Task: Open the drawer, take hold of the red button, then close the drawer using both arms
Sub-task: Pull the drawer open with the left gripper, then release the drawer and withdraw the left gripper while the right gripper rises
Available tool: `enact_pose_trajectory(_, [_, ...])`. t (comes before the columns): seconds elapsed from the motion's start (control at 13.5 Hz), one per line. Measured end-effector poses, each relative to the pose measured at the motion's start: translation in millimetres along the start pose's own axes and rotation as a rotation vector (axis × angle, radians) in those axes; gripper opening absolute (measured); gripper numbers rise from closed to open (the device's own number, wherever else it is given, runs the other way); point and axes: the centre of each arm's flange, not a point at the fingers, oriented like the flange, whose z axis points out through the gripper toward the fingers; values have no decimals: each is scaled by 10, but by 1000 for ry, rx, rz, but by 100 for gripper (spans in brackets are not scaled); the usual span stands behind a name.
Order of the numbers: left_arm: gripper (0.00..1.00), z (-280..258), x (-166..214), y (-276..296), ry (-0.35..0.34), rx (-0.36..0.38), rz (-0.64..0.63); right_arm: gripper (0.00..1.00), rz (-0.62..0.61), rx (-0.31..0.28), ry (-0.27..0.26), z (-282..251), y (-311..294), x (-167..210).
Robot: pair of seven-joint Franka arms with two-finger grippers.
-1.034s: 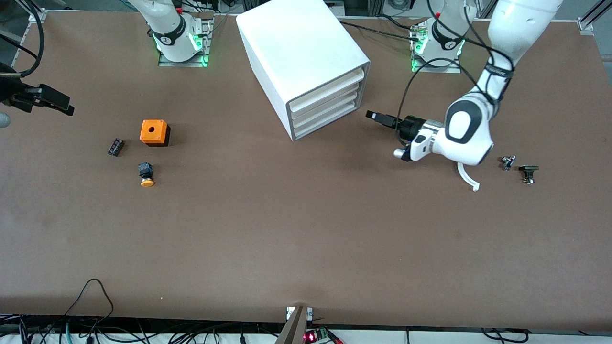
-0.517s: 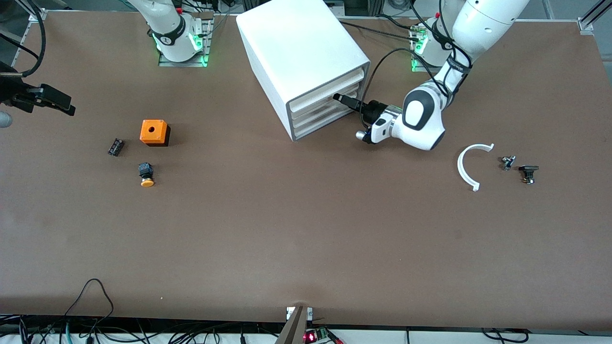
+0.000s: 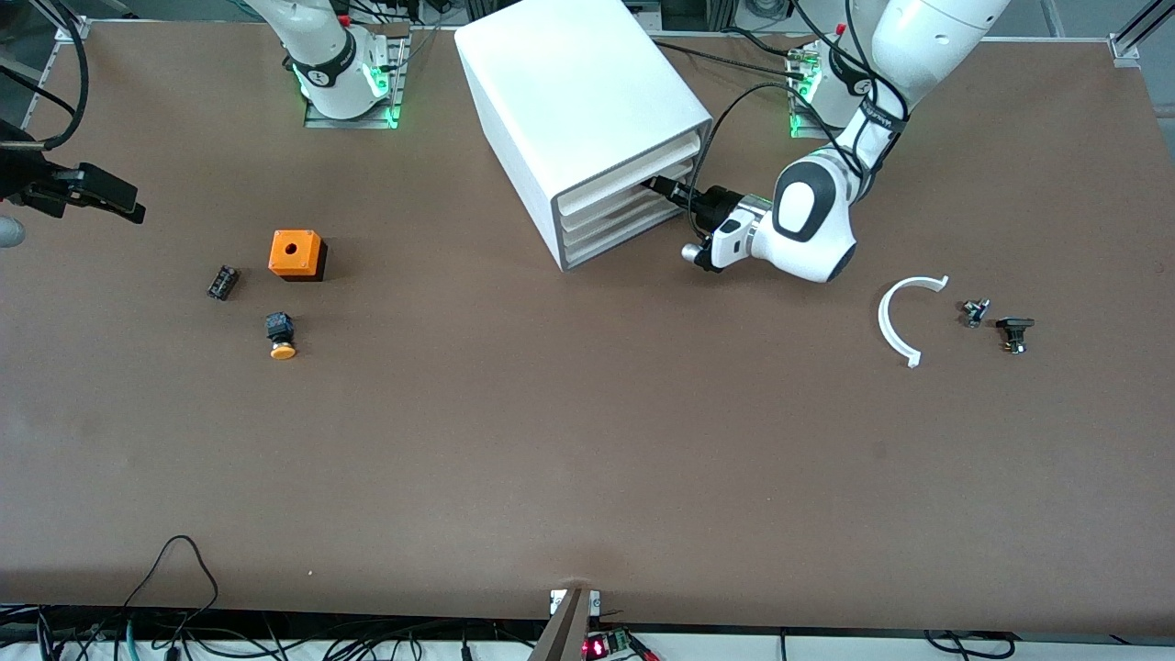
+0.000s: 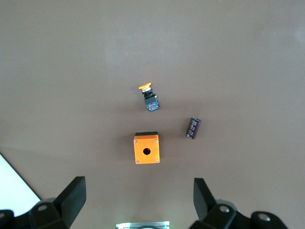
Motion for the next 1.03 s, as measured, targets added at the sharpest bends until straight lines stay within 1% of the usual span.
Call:
enact_pose_trajectory(0.07, [24,-207,33,2,37,18,17,100,0,0,0,1,1,0])
enact_pose_trajectory(0.22, [23,-782,133,-14,124,59,50,100,0,0,-2,8,2,4])
enact_pose_trajectory(0.3, [21,-1036,174,-21,161,72,63,100,-1,2,-4,21,-3,12])
enact_pose_trajectory(0.37, [18,-1200,200,-13,185,76,76,100,-8,5,-6,39,-30,24])
enact_pose_trajectory(0.44, [19,-1272,211,-7,195,82,81,100,-28,7,-10,66,-107,42])
enact_pose_trajectory(0.59, [34,-1386,208,-39,215,108,80,100,-78,6,-21,166,-382,105])
enact_pose_trajectory(0.66, [45,-1503,194,-24,234,113,84,100,-108,5,-20,220,-548,142])
enact_pose_trajectory(0.74, [56,-1665,173,23,257,131,99,100,-135,17,-21,276,-719,173])
enact_pose_trajectory(0.81, [67,-1860,143,96,271,181,124,100,-157,56,-26,326,-890,190])
enact_pose_trajectory(0.89, [75,-2068,102,199,282,249,142,100,-170,100,-26,371,-1028,215])
enact_pose_trajectory(0.96, [86,-2287,46,330,298,323,153,100,-189,130,-17,414,-1148,254])
enact_pose_trajectory(1.03, [97,-2507,-31,481,312,411,170,100,-229,143,-6,470,-1298,292])
